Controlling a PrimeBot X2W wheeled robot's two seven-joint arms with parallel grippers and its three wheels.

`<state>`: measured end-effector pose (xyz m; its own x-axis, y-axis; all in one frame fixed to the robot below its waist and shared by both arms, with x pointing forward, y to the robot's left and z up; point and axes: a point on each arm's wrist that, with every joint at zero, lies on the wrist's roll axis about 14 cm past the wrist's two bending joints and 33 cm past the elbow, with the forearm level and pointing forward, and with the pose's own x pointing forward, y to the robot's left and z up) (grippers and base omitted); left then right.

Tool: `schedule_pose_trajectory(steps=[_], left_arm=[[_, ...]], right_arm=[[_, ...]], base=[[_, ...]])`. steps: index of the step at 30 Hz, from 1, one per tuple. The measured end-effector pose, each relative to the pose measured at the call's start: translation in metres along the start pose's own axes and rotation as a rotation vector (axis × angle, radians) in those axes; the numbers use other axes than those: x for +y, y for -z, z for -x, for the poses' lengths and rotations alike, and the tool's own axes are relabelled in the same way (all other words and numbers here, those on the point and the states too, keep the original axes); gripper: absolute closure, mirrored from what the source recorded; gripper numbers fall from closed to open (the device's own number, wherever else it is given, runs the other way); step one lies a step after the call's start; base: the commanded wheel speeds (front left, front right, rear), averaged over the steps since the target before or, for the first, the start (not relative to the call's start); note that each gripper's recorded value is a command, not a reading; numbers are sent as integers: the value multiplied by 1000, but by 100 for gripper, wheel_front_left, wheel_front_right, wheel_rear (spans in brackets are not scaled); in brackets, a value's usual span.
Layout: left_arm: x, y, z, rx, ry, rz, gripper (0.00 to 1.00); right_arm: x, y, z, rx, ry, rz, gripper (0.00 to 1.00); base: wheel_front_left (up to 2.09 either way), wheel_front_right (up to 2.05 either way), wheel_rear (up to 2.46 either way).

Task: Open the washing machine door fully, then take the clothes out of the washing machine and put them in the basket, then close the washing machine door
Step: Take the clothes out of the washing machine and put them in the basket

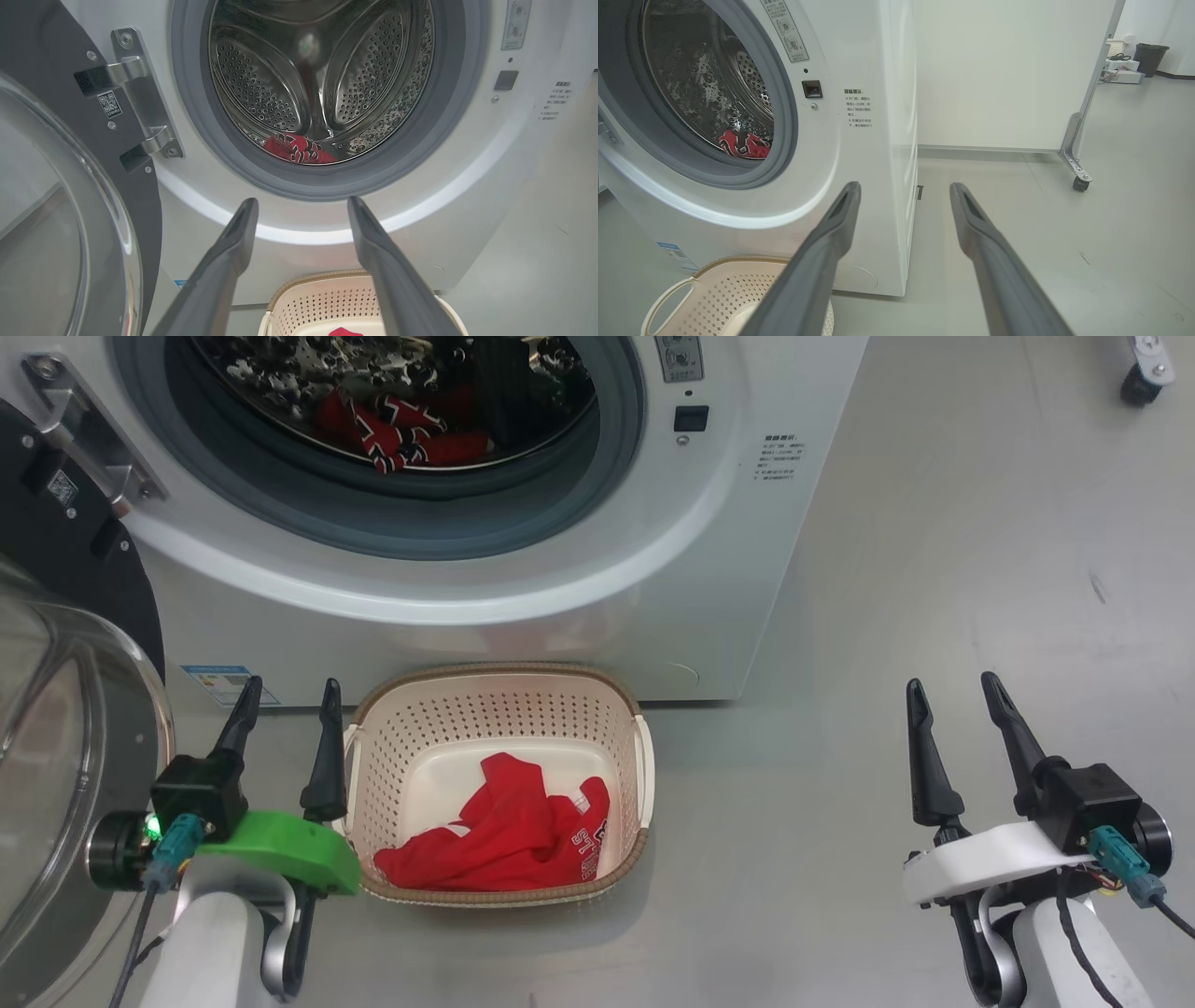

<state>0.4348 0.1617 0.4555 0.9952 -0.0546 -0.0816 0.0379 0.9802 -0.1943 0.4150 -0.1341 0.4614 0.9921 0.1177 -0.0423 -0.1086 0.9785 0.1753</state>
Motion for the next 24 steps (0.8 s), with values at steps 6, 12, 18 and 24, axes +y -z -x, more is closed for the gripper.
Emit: schedule_pose_trajectory(steps=[6, 12, 18, 24], left_arm=[[-1, -7, 25, -24, -3, -6, 0], [-5, -14, 44, -49, 3, -16, 0], [-9, -19, 58, -67, 11, -19, 0], [-16, -21, 65, -79, 23, -19, 0]], right_arm=[[3, -7, 17, -13, -4, 3, 0], [6, -13, 31, -27, -6, 2, 0], [3, -15, 46, -33, 9, 4, 0], [-1, -15, 57, -33, 29, 1, 0]], base=[[0, 0, 0], [0, 0, 0], [0, 0, 0], [0, 0, 0]])
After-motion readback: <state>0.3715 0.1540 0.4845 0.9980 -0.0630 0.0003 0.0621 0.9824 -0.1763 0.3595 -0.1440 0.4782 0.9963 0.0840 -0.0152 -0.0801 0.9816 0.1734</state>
